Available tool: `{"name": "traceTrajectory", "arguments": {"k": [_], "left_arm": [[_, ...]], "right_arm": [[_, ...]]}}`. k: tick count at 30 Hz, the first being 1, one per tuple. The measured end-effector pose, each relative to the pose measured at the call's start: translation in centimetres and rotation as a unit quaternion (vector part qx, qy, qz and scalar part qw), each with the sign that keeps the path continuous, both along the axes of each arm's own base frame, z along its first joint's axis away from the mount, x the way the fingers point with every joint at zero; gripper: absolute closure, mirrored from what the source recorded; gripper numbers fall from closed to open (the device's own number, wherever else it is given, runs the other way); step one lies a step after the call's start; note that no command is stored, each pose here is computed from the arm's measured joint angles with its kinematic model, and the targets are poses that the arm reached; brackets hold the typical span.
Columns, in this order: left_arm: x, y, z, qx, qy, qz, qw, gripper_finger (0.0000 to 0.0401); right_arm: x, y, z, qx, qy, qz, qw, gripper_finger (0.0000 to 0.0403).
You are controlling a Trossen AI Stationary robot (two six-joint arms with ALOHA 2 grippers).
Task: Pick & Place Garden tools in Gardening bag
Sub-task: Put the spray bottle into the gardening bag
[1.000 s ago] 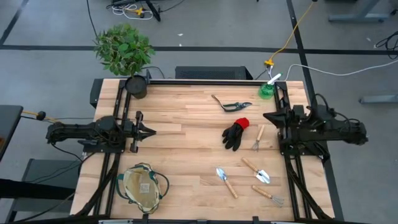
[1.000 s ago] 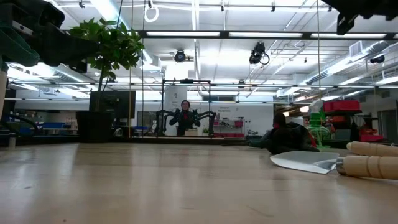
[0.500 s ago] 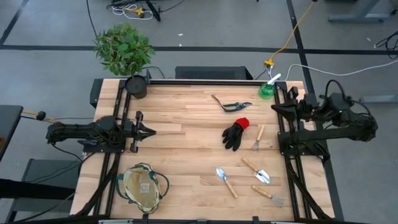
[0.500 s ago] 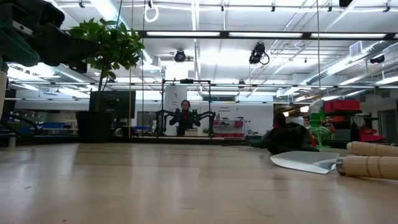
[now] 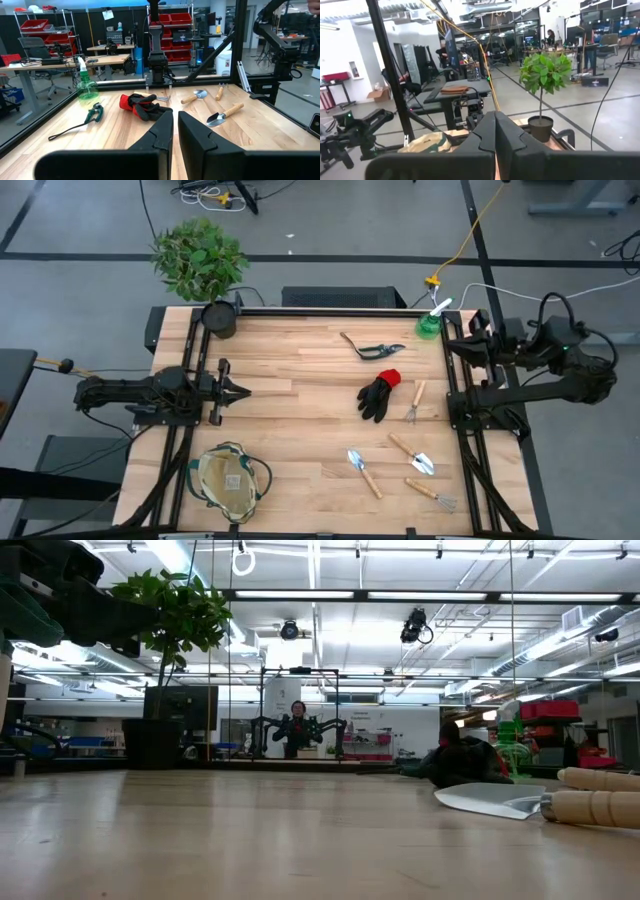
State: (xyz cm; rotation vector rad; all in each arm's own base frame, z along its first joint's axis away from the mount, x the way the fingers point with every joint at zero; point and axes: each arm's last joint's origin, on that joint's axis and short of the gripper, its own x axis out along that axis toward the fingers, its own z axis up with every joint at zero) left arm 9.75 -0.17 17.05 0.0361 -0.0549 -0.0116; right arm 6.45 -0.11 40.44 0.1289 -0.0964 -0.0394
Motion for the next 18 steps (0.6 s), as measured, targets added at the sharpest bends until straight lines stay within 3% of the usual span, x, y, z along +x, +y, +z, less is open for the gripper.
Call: {"name": "traceTrajectory", "arguments": {"k": [18], "left_arm": [[0.00, 0.00, -0.01, 0.000, 0.000, 0.000, 1.000, 0.0369]], "right_arm": [[0.70, 0.00, -0.20, -0.002, 0.016, 0.000, 1.000, 0.0403]]}}
